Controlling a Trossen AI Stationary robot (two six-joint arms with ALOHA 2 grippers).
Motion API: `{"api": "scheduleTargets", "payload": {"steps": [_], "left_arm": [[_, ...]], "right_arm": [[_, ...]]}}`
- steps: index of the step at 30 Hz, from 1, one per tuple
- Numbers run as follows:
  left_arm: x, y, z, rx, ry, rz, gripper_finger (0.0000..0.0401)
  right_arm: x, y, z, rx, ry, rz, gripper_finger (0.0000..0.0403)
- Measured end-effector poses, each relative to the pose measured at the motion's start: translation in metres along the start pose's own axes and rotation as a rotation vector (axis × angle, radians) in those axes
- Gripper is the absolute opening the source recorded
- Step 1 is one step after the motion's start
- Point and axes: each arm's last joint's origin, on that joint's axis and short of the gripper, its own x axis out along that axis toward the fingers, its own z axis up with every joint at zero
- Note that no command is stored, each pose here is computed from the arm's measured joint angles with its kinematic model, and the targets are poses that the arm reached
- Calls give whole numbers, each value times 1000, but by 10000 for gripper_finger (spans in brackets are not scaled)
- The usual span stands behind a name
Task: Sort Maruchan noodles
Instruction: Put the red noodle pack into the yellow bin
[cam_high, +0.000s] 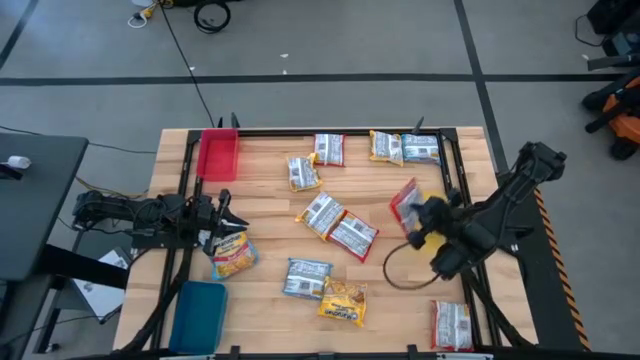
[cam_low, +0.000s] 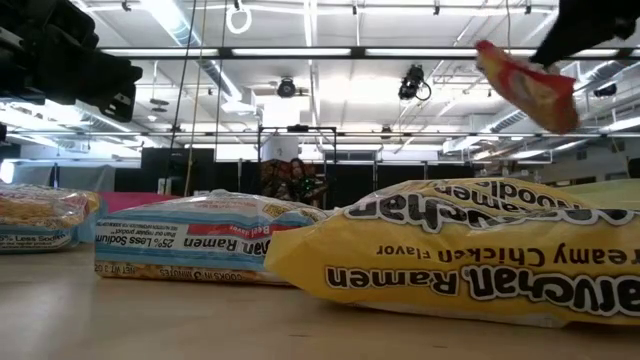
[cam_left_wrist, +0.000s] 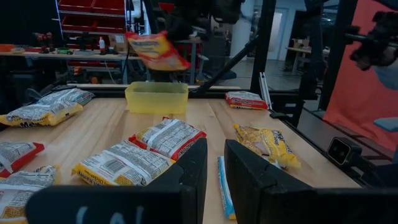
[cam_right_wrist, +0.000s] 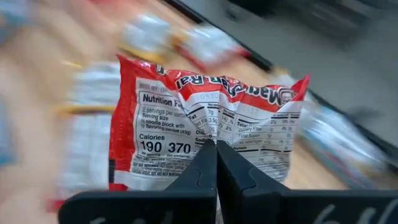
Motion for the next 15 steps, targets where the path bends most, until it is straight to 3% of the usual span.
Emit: {"api": "scheduleTargets", "payload": {"steps": [5,12,15], "left_arm": [[0,0,0,0,2,0,62],[0,0,0,0,-4,0,62],[0,0,0,0,-4,0,62]], "right_arm": [[17,2,-17,99,209,-112,0],[45,-12,-53,260,185,-329,0],[54,-18,-54,263,210,-404,0]]}}
